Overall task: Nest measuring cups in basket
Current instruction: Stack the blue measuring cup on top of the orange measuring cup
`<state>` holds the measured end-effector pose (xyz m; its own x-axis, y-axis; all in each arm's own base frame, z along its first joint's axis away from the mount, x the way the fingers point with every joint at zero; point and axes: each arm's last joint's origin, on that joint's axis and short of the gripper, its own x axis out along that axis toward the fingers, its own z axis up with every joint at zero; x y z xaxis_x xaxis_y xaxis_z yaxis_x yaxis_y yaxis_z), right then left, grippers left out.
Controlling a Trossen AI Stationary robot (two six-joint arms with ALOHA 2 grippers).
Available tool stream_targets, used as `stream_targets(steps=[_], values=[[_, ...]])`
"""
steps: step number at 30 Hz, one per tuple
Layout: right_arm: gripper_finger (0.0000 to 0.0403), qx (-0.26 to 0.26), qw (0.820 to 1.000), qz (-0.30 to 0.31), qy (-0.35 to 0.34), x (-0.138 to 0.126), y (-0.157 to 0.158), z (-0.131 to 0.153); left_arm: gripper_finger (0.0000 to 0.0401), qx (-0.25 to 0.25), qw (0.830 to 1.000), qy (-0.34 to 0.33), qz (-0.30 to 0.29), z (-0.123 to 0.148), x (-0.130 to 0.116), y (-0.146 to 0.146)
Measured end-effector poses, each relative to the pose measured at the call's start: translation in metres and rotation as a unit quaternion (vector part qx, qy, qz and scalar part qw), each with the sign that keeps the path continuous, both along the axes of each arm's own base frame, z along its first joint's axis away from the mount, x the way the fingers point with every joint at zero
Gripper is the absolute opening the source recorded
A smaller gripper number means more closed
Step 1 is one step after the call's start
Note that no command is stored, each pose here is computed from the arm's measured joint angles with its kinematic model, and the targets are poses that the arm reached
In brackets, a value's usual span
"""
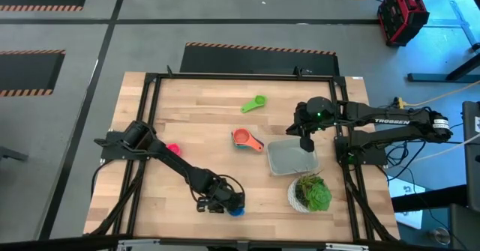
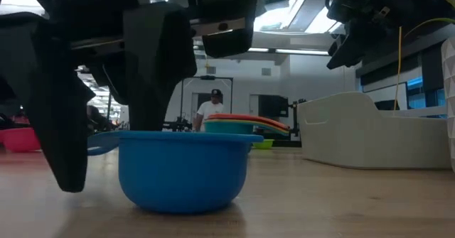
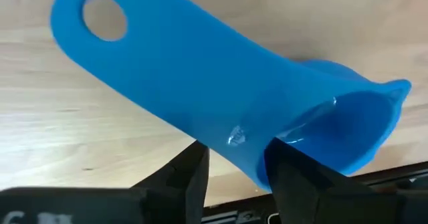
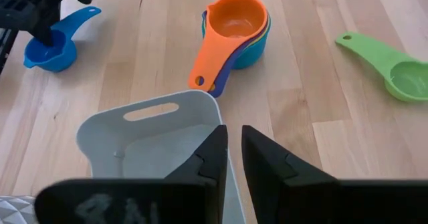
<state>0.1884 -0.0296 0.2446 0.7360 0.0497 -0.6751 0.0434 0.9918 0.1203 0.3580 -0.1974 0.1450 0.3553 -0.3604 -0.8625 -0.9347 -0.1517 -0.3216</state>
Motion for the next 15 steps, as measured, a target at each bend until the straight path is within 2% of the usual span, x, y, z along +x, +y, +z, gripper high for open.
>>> stream_targets(steps=[5,10,15], values=[[0.0051,0.0,1.0,0.0,0.0,0.0,0.0001,0.0,0.0112,0.0,1.0,0.0,-0.001,0.0001,0.0,0.0002],[0.0051,0.0,1.0,0.0,0.0,0.0001,0.0,0.0001,0.0062,0.009,1.0,0.003,-0.001,-0.0006,-0.001,0.001],[0.0051,0.0,1.0,0.0,-0.001,0.0001,0.0,0.0001,0.0012,0.031,0.999,-0.014,-0.027,-0.0008,-0.0008,0.0015]])
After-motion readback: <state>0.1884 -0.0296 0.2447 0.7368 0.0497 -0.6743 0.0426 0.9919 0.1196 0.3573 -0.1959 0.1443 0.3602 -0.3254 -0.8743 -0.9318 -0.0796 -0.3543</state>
